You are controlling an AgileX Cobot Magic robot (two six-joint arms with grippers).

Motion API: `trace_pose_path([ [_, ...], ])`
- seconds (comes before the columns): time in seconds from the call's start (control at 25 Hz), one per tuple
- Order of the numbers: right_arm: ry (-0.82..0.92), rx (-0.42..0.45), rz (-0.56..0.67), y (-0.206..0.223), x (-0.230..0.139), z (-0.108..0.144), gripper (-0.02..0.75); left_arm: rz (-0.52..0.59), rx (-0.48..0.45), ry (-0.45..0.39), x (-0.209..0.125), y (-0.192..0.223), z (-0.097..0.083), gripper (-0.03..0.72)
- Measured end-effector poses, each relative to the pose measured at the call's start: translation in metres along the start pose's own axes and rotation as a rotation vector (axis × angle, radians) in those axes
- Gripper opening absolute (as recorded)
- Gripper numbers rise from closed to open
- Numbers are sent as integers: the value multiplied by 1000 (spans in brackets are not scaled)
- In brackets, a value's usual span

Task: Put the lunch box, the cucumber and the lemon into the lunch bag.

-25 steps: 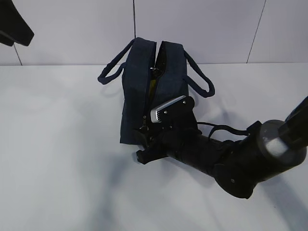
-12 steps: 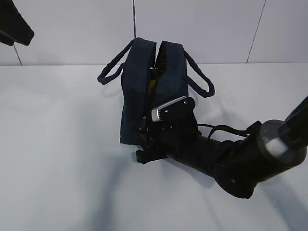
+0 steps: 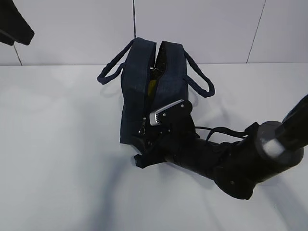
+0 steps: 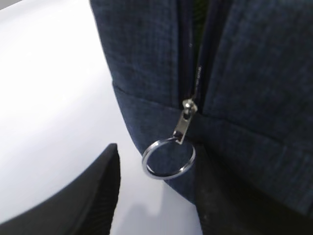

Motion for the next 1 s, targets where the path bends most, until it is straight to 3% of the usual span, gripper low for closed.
trace_pose_path([
  [0.32,12,4,-40,8,-9,2,371,-4,0,0,0,0,0,238],
  [0.52,44,-37,-58,9,-7,-3,363,-5,-1,0,1,0,0,238],
  [1.0,79,-68,-59,9,-6,-6,198,-5,-1,0,1,0,0,238],
])
Point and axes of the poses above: a point on each arm's last joint axis where the gripper is mounted, y pointing out along that axis toward the gripper, z along the wrist's bending axis when the last joint is at zero, x = y × z, the point moved 1 cm from there along y, pointing out along that axis toward the gripper, and after that the axes turned 15 degrees about -y, right-handed, at the moved point
